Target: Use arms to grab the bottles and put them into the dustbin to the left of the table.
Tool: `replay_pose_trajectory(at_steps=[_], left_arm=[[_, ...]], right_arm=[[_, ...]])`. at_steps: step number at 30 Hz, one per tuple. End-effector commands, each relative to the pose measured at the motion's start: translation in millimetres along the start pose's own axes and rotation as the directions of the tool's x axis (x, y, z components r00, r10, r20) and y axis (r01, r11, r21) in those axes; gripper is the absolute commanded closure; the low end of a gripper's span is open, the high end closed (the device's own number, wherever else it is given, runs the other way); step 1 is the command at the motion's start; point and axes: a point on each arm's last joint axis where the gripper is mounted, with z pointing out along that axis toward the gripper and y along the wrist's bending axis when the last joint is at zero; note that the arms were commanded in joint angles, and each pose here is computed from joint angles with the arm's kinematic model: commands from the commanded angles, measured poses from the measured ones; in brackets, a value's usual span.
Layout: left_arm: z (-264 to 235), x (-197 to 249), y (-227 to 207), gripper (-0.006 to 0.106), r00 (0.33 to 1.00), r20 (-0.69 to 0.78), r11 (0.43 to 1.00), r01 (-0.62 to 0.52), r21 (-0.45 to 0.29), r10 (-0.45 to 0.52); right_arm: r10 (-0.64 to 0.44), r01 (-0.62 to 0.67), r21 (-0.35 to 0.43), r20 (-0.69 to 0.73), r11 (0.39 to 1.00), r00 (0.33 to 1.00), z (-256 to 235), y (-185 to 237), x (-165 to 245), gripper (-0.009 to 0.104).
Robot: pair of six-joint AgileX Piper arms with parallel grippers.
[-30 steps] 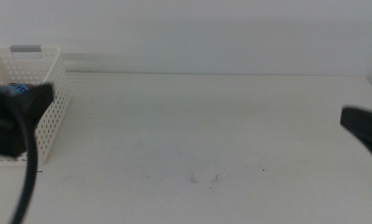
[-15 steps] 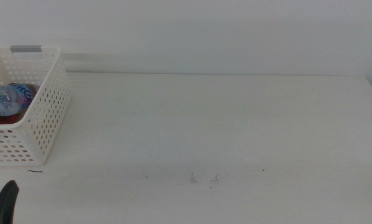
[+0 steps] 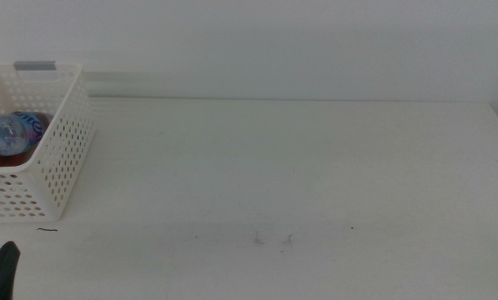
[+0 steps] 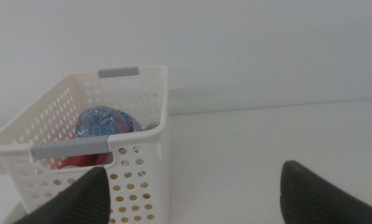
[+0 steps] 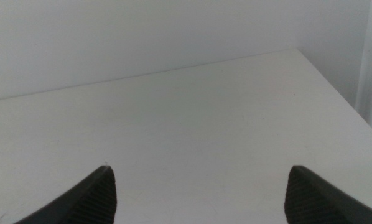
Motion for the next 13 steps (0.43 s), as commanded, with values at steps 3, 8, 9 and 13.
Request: replay_pose_trajectory(at_steps=[3,8,9,13], left_arm=[[-0.3,-1.7,0.7,0.007,0.999,0.019,0.999,-0.031,-0.009,0.031],[-0.3,-1.7,0.8,0.007,0.999,0.019,0.999,-0.042,-0.011,0.043],[-0.3,-1.7,0.8,0.007,0.999,0.019,0.999,-0.044,-0.011,0.044],[-0.3,-1.7,0.8,0.007,0.999,0.019,0.999,-0.044,-0.011,0.044]], right_arm=[[-0.013,0.013,0.009,0.008,1.000,1.000,-0.1,-0.7,0.2,0.010],[-0.013,0.013,0.009,0.008,1.000,1.000,-0.1,-0.7,0.2,0.010],[-0.013,0.013,0.009,0.008,1.000,1.000,-0.1,-0.7,0.2,0.010],[-0.013,0.013,0.009,0.008,1.000,1.000,-0.1,-0.7,0.2,0.010]])
